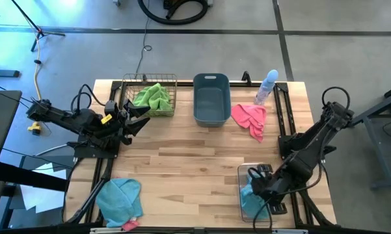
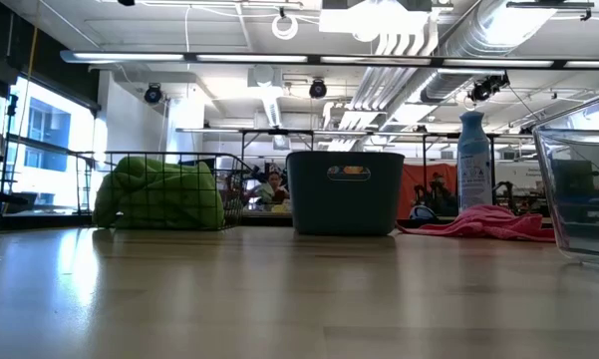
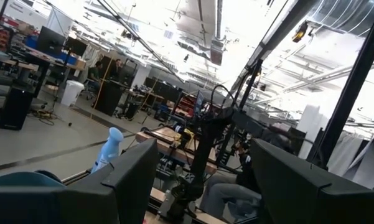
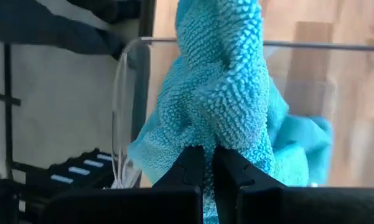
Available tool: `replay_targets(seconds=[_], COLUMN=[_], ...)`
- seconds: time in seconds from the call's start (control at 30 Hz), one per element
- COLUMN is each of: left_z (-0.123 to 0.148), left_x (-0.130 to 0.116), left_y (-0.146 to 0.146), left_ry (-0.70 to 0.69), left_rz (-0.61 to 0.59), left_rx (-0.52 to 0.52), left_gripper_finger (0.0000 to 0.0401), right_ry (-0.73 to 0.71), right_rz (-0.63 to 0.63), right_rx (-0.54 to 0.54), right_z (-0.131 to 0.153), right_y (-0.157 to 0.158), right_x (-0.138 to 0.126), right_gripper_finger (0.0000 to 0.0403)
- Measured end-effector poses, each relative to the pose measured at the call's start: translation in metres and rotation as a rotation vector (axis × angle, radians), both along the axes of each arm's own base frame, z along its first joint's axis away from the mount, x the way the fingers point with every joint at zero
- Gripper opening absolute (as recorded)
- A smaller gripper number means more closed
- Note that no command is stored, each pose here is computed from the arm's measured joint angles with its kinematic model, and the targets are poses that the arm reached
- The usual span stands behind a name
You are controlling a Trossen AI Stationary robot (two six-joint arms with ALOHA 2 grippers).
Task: Sort microfiber towel by color & place in baskets
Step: Put the right blue towel into the transparent bin
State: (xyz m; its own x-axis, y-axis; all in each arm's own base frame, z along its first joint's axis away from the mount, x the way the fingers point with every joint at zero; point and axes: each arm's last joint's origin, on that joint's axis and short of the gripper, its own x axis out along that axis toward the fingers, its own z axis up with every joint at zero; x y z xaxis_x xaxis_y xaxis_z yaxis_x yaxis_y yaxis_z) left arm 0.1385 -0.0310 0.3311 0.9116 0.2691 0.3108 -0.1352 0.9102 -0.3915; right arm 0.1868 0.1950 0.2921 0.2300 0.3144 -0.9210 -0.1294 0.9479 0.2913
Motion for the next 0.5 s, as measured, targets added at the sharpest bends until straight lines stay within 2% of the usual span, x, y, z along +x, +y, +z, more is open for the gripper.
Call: replay_targets(seconds=[0.17,0.33,0.5], left_z=[0.000,0.000,0.000], left_x=[0.000,0.000,0.000], left_y=[0.000,0.000,0.000], left_ry=[0.000,0.000,-0.003], left_rz=[0.002,0.005,0.014], left_rx=[-0.001,-0.002,-0.007], left_gripper_finger=[0.0245,0.0245,0.0245], right_ry=[-0.033,0.036,0.083], right_rz=[-0.019,-0.075,-0.073], right_rx=[0.042,-0.005,-0.039], right_z=[-0.024,-0.050,-0.069], right_y=[0.001,-0.005,-0.010], right_x=[0.006,-0.001,-0.006], right_gripper_finger=[0.0000,0.0000,0.0000])
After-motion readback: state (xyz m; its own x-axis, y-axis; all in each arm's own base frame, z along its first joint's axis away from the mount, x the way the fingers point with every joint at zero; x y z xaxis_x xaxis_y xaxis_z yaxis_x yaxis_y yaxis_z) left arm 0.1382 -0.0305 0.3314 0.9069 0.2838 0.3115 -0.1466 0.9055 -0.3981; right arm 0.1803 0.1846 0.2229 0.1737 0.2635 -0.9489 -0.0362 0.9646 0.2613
